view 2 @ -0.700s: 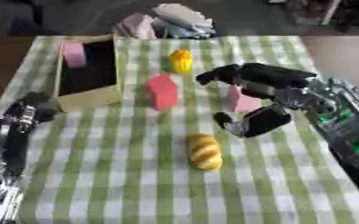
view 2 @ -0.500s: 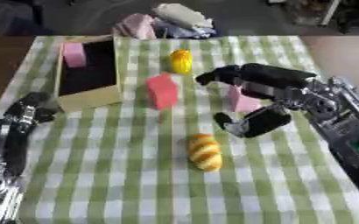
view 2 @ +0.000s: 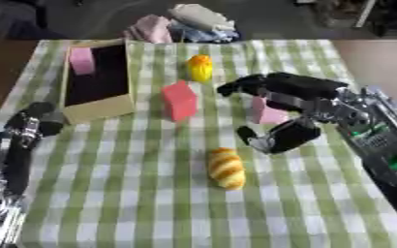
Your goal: Pick up objects on the table and place them in the box.
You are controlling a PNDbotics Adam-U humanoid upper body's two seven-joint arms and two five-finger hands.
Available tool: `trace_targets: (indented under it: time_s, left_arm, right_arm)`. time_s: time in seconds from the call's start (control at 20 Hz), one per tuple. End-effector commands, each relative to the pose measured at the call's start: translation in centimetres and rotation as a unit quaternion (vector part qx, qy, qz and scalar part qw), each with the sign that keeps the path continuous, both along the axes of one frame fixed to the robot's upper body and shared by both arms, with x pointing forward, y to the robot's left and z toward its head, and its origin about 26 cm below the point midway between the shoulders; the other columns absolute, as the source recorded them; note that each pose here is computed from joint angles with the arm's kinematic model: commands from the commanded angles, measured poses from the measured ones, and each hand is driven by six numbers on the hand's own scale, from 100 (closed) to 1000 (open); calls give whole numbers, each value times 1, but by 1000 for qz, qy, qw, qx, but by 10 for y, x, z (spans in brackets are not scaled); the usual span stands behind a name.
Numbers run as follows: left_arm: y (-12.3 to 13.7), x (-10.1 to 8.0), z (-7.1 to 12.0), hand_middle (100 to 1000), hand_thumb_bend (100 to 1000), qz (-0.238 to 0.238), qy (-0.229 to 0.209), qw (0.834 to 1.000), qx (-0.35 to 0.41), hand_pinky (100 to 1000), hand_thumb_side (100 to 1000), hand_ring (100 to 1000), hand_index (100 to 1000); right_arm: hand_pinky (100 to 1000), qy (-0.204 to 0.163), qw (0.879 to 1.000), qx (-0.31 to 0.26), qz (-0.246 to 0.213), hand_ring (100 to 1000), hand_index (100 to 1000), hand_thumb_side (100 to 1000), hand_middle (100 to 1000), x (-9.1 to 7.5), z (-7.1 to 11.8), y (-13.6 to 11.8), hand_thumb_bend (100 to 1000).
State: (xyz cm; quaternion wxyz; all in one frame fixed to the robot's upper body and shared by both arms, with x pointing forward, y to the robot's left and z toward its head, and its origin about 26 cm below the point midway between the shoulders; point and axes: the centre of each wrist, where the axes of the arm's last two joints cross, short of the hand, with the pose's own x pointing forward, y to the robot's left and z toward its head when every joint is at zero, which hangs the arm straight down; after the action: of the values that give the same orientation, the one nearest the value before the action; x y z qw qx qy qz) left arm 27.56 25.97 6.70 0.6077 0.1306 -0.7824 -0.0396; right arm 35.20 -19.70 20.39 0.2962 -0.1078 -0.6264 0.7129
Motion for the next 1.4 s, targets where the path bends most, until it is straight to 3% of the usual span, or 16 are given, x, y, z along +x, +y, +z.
trace_targets:
  time_s: [0.05,1.0,1.4]
  left_arm:
    - [1,1,6,755,266,-5,-10,1000,8,717,825,638,791]
    - [-1,3,7,753,264,-10,-12,1000,8,719,830,644,789]
    - [-1,4,8,750,263,-12,-14,1000,8,720,830,643,789]
  right_arm:
    - [912,-9,1000,-13,-4,960,1000,247,889,2,7,-4,100]
    - [933,43,985,-164,24,977,985,314,893,30,-31,6,100]
    - [934,58,980,-191,26,978,967,458,891,36,-51,4,100]
